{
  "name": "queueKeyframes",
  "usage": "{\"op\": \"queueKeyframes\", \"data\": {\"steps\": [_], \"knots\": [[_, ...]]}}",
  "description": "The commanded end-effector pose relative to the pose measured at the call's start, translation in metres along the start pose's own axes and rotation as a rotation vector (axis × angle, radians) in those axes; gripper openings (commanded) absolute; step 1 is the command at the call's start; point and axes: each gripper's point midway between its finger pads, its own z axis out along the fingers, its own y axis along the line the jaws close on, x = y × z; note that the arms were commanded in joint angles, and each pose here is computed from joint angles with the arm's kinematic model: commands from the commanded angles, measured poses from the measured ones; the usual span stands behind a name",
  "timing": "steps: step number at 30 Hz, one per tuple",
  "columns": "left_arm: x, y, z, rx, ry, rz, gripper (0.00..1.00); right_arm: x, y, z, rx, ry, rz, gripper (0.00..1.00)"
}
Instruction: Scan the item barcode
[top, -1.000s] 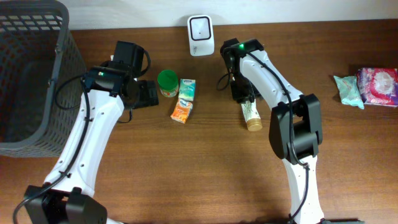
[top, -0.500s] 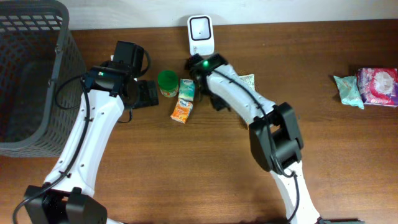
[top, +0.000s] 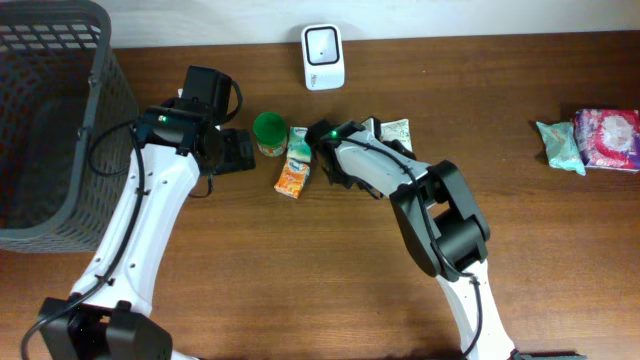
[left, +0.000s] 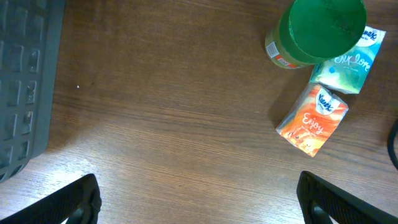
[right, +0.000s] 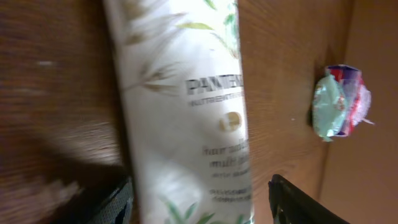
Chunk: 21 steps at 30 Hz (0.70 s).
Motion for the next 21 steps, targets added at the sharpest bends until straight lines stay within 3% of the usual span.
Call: {"op": "queueKeyframes", "data": {"steps": [1, 5, 9, 12, 15, 17, 21], "knots": [[-0.001, 0.001, -0.001, -0.007, -0.009, -0.009, 0.99, 0.011, -0.003, 0.019, 0.004, 0.053, -0.02, 0.69], [-0.001, 0.001, -0.001, -0.007, -0.009, -0.009, 0.99, 0.016, 0.008, 0.028, -0.098, 0.105, 0.017, 0.66], [-0.001, 0.001, -0.001, -0.007, -0.009, -0.009, 0.99, 0.017, 0.012, 0.043, -0.207, 0.151, 0.008, 0.54], [-0.001, 0.001, -0.001, -0.007, -0.009, -0.009, 0.99, 0.023, 0.019, 0.053, -0.329, 0.212, 0.03, 0.33], [-0.001, 0.001, -0.001, -0.007, -0.009, -0.009, 0.99, 0.026, 0.021, 0.059, -0.408, 0.251, 0.06, 0.2], [-0.001, 0.001, -0.001, -0.007, -0.009, -0.009, 0.99, 0.024, 0.026, 0.057, -0.488, 0.26, 0.044, 0.04], [-0.001, 0.001, -0.001, -0.007, -0.009, -0.009, 0.99, 0.001, 0.01, 0.038, -0.653, 0.275, 0.081, 0.04]]}}
